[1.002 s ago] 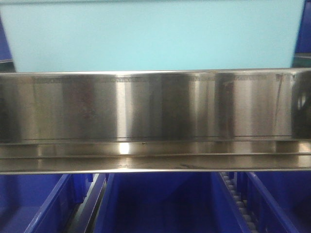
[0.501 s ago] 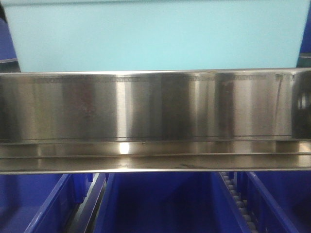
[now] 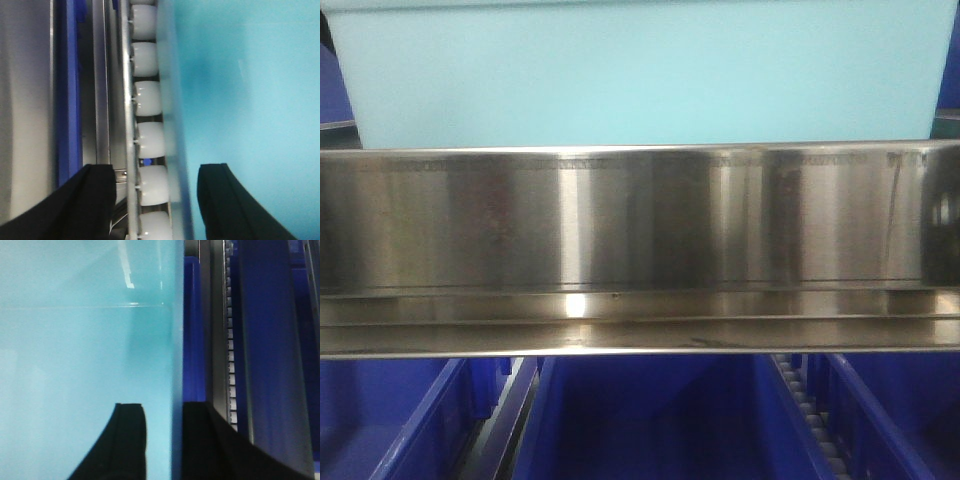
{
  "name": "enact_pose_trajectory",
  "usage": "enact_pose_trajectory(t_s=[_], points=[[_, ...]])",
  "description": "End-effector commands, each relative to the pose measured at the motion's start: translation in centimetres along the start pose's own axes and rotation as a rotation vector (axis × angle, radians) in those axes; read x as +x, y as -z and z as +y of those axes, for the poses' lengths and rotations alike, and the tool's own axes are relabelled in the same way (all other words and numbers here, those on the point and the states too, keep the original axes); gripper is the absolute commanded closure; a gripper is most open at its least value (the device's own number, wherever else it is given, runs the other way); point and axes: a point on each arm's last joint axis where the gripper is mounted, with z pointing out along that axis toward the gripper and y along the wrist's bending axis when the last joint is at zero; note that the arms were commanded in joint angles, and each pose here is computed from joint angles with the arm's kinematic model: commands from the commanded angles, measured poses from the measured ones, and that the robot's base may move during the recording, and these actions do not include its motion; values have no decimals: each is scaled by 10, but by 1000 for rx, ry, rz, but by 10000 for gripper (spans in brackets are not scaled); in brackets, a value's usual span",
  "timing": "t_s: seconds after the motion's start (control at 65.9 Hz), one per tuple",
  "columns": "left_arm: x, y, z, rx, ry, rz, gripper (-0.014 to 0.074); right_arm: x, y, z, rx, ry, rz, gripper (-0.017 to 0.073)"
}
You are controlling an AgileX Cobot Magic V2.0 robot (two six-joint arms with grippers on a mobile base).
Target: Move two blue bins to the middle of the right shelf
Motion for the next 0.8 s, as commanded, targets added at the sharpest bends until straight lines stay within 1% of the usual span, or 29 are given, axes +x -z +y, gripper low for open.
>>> enact_pose_trajectory(t_s=[0.0, 0.076, 0.106, 0.152, 0.258, 0.273, 0.288, 0.38, 0.516, 0.577, 0.653, 0.79], points=[[0, 0, -6, 19, -12, 1, 312, -1, 2, 1, -4, 4, -10, 531], [0, -3, -7, 18, -12, 3, 353, 0, 2, 1, -1, 4, -2, 621], [-1, -3, -7, 19, -12, 1, 390, 0, 2, 1, 0, 4, 3, 671], [-1, -3, -7, 21, -12, -4, 462, 0, 2, 0, 1, 4, 5, 720], [-2, -2, -8, 28, -11, -17, 652, 1, 2, 0, 2, 4, 10, 721], [-2, -2, -8, 30, -10, -16, 666, 1, 2, 0, 2, 4, 10, 721], [-2, -2, -8, 34, -9, -17, 707, 1, 2, 0, 2, 4, 10, 721], [-3, -2, -9, 41, -6, -23, 704, 1, 5, 0, 7, 8, 0, 721], [-2, 4, -8, 38, -9, -38, 704, 2, 22, 2, 44, 55, -68, 721], [-3, 12, -6, 41, -13, -84, 704, 2, 31, 4, 55, 61, -111, 721], [-6, 27, -5, 48, -19, -173, 704, 2, 44, 6, 63, 75, -175, 721], [-8, 60, -1, 69, -31, -343, 704, 0, 72, 10, 43, 93, -276, 721]])
